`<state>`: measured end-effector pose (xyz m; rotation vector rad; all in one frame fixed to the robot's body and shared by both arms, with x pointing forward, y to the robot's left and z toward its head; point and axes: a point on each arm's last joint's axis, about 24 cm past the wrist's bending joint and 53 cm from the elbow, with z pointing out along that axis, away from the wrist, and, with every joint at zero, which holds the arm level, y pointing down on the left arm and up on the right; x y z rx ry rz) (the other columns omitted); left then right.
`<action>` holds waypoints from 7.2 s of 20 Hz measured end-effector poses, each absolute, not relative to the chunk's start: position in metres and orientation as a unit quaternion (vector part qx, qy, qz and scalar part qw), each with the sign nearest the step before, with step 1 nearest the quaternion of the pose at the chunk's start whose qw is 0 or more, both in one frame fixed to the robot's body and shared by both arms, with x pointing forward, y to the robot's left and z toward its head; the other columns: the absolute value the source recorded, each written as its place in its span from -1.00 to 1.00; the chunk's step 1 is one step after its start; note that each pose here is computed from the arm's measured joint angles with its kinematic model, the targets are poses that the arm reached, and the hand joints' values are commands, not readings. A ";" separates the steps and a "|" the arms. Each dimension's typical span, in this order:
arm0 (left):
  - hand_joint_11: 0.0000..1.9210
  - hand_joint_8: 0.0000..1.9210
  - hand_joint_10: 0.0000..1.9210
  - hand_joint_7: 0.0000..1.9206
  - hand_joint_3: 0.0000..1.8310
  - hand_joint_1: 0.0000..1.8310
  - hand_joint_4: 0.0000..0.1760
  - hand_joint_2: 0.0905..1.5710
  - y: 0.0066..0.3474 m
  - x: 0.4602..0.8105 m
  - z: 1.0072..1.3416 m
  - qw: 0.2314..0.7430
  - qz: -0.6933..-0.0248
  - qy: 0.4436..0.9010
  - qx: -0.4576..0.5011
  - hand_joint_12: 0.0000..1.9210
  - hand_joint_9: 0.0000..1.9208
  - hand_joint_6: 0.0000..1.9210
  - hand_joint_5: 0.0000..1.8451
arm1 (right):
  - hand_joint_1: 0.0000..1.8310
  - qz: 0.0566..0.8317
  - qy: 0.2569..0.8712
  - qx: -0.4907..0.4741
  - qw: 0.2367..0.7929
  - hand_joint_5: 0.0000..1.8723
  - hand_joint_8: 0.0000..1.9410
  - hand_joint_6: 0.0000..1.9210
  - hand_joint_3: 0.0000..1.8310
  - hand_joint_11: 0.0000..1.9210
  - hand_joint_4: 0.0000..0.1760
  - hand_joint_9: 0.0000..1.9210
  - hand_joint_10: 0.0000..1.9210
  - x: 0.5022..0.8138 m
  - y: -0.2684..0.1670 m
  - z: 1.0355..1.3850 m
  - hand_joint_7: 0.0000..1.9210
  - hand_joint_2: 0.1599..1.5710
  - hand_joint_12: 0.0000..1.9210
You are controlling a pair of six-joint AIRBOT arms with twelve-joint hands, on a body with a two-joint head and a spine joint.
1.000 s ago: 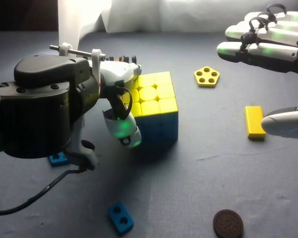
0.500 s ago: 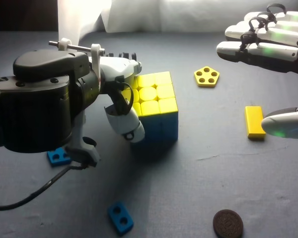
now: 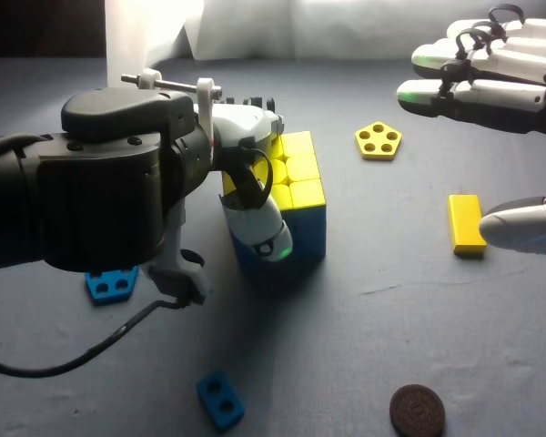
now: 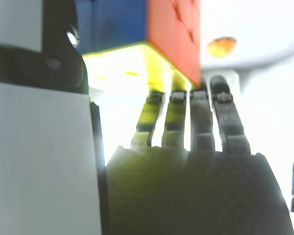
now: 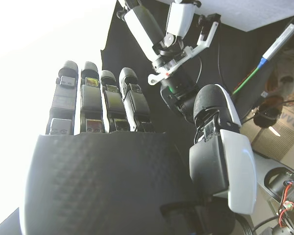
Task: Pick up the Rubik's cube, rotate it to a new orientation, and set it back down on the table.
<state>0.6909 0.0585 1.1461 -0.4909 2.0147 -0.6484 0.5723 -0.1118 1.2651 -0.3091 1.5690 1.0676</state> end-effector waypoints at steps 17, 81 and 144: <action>-1.00 -1.00 -1.00 -1.00 -1.00 0.09 -1.00 0.06 0.074 0.697 1.135 0.471 -0.241 0.822 -0.209 -1.00 -1.00 -1.00 -1.00 | -0.95 0.456 0.666 -0.134 0.574 -0.95 -1.00 -1.00 -1.00 -1.00 -1.00 -0.95 -1.00 0.571 -0.112 1.267 -0.94 0.52 -1.00; -0.95 0.57 0.66 -0.75 -1.00 0.25 -1.00 0.34 0.031 0.669 1.234 0.511 -0.345 0.778 -0.120 0.89 -0.80 0.43 -0.67 | -0.87 0.424 0.699 -0.134 0.560 -0.95 0.42 -1.00 -1.00 -0.89 -1.00 -0.72 0.94 0.565 -0.075 1.220 -0.70 0.50 1.00; -0.96 0.59 0.70 -0.80 -1.00 0.24 -1.00 0.38 0.027 0.674 1.238 0.522 -0.334 0.776 -0.117 0.91 -0.85 0.50 -0.71 | -0.95 0.386 0.735 -0.154 0.536 -0.90 0.29 -0.99 -1.00 -0.80 -1.00 -0.68 0.83 0.572 -0.057 1.187 -0.66 0.53 1.00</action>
